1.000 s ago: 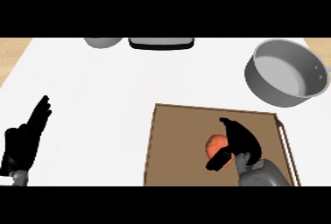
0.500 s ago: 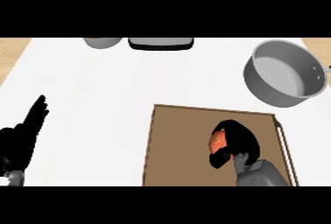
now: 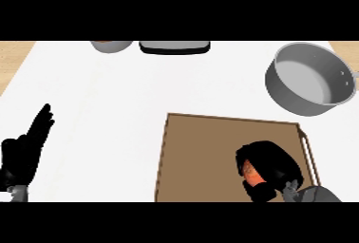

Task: Pick the squash from the tray and place it in the pot

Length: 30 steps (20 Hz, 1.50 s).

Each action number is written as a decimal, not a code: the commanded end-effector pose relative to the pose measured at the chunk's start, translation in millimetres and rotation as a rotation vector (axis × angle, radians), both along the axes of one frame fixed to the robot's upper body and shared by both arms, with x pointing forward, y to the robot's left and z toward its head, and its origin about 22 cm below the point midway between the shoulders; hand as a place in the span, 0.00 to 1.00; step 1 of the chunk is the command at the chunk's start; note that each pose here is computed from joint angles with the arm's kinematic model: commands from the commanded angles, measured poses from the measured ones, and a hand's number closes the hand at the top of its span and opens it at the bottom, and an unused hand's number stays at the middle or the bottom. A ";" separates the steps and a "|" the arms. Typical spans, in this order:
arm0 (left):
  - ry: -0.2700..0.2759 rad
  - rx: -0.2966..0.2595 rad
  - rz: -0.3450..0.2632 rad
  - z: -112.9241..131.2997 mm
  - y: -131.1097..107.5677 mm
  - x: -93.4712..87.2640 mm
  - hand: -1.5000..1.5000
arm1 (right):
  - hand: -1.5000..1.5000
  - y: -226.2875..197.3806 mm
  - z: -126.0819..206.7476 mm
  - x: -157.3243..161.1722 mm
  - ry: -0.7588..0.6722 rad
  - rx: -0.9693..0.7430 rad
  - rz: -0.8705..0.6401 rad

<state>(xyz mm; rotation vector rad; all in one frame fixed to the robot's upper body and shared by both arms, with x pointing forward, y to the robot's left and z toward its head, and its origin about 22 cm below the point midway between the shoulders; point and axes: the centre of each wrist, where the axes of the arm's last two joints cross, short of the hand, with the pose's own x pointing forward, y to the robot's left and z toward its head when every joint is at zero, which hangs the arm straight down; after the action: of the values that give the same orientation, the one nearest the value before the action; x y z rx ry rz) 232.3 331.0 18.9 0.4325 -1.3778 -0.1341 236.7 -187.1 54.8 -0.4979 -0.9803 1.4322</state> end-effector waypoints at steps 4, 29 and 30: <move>-0.012 -0.011 0.003 0.8 -12.1 -4.4 0.50 | 1.00 -73.3 28.6 -7.9 -0.243 -0.038 0.270; 0.009 0.027 0.003 3.6 -7.1 4.3 0.50 | 1.00 -196.9 150.1 48.3 -0.865 0.402 -0.135; -0.015 -0.002 -0.007 3.3 -3.0 -0.8 0.50 | 1.00 -197.8 159.8 59.2 -0.892 0.433 -0.145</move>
<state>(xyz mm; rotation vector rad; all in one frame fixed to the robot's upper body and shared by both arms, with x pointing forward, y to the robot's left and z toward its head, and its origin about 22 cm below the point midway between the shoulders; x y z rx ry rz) 233.3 324.2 19.1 0.4385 -1.3844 -0.1427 270.8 -372.8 209.9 -0.8996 -1.8266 0.8649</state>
